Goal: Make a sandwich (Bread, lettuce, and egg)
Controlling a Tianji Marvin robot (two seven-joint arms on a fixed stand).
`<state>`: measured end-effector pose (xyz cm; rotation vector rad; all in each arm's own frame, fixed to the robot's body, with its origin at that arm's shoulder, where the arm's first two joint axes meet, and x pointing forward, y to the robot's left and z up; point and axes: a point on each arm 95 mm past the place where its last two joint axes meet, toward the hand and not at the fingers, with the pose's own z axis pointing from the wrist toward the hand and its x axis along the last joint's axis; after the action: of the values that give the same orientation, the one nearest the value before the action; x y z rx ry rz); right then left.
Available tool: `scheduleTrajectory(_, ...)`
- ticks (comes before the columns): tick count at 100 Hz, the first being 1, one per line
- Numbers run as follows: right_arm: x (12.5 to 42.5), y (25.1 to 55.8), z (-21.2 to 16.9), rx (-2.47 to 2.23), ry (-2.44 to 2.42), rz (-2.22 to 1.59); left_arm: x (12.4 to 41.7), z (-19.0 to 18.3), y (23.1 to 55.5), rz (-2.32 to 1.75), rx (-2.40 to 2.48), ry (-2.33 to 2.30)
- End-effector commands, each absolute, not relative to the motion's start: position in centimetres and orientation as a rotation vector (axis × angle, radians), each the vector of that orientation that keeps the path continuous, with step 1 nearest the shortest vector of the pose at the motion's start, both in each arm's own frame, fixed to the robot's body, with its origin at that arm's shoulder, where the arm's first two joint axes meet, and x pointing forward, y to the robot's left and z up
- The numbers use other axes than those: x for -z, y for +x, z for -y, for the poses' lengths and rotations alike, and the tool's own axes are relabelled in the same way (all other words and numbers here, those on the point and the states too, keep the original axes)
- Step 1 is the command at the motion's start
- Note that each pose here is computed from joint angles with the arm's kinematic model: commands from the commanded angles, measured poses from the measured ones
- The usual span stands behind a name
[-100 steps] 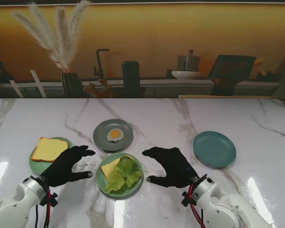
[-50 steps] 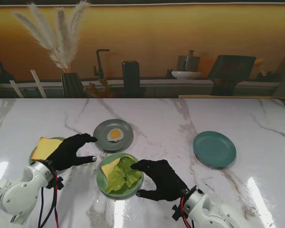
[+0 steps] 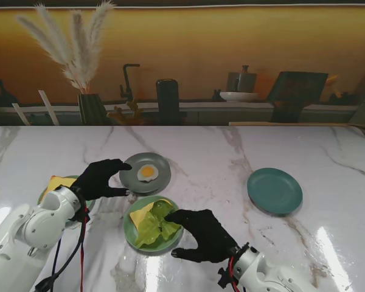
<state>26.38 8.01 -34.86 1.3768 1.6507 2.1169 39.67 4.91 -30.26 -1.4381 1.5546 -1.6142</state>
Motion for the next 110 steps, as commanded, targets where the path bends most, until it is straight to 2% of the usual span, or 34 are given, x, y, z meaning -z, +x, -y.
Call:
scheduleTrajectory(1, 34.8, 26.0, -8.6, -2.131, 1.393, -1.641, 29.7, -4.3, 40.9, -1.565, 1.611, -1.417)
scheduleTrajectory(70, 35.0, 26.5, -8.3, -2.108, 1.439, -1.64, 33.8, 0.9, 47.3, -1.766, 1.455, -1.21)
scheduleTrajectory(110, 35.1, 26.7, -8.1, -2.102, 1.463, -1.639, 35.3, 1.7, 48.7, -1.802, 1.422, -1.196)
